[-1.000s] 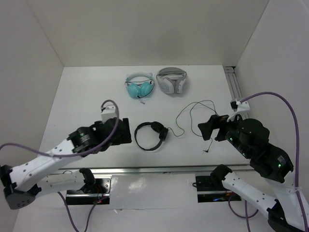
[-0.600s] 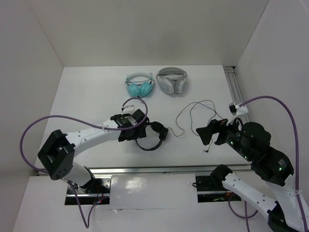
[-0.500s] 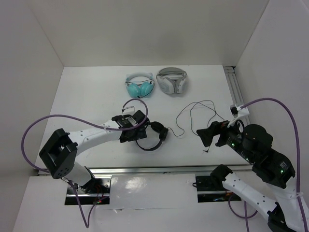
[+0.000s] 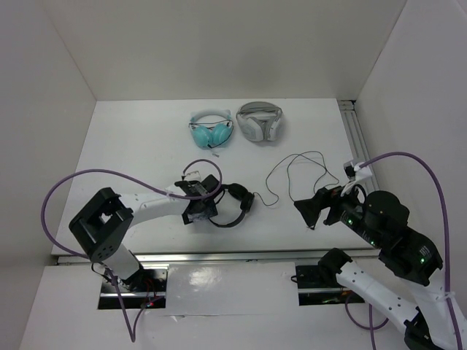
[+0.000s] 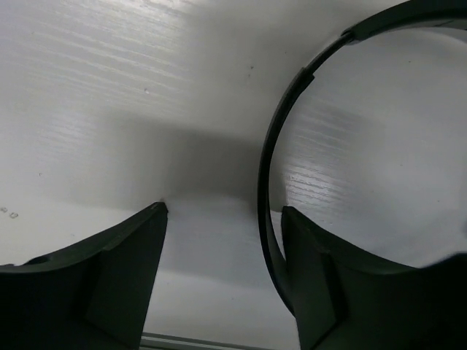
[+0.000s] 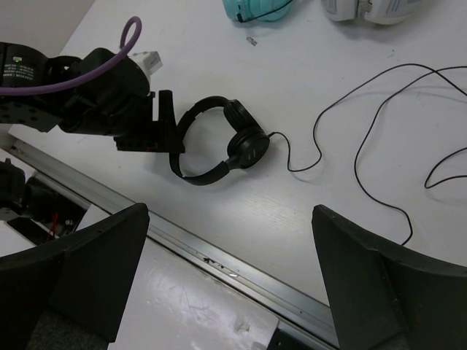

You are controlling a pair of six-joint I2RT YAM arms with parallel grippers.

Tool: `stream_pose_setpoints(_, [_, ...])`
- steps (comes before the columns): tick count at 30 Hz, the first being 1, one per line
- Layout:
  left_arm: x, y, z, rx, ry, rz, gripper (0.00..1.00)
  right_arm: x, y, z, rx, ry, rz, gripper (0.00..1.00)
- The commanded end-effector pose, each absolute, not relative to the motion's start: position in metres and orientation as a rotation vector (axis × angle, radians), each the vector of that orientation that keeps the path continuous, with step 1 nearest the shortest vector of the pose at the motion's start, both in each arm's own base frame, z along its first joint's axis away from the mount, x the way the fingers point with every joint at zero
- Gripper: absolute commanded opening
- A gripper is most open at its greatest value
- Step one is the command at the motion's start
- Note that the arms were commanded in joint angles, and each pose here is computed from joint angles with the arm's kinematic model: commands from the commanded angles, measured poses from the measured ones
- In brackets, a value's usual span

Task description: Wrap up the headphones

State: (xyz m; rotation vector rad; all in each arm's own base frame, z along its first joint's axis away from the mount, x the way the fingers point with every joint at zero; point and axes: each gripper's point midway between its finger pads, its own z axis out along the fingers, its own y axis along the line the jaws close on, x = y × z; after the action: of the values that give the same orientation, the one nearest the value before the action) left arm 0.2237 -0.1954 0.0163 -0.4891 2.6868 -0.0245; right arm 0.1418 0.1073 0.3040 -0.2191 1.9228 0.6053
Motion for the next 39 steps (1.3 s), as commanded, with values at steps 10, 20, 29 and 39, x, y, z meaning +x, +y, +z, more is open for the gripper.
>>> stream_pose_setpoints(10, [0.201, -0.180, -0.015, -0.598, 2.739, 0.041, 0.17, 0.140, 0.107, 0.325, -0.221, 1.825, 0.643, 1.00])
stream_pose_setpoints(20, [0.192, -0.156, 0.116, -0.458, 2.498, 0.145, 0.00, 0.118, 0.147, 0.359, -0.362, 1.494, 0.955, 1.00])
stream_pose_setpoints(29, [0.184, -0.099, 0.262, -0.263, 2.296, 0.070, 0.00, 0.153, 0.198, 0.345, -0.364, 1.385, 1.126, 1.00])
stream_pose_setpoints(39, [0.196, -0.071, 0.384, -0.164, 2.093, -0.084, 0.00, 0.201, 0.264, 0.303, -0.765, 1.434, 0.986, 1.00])
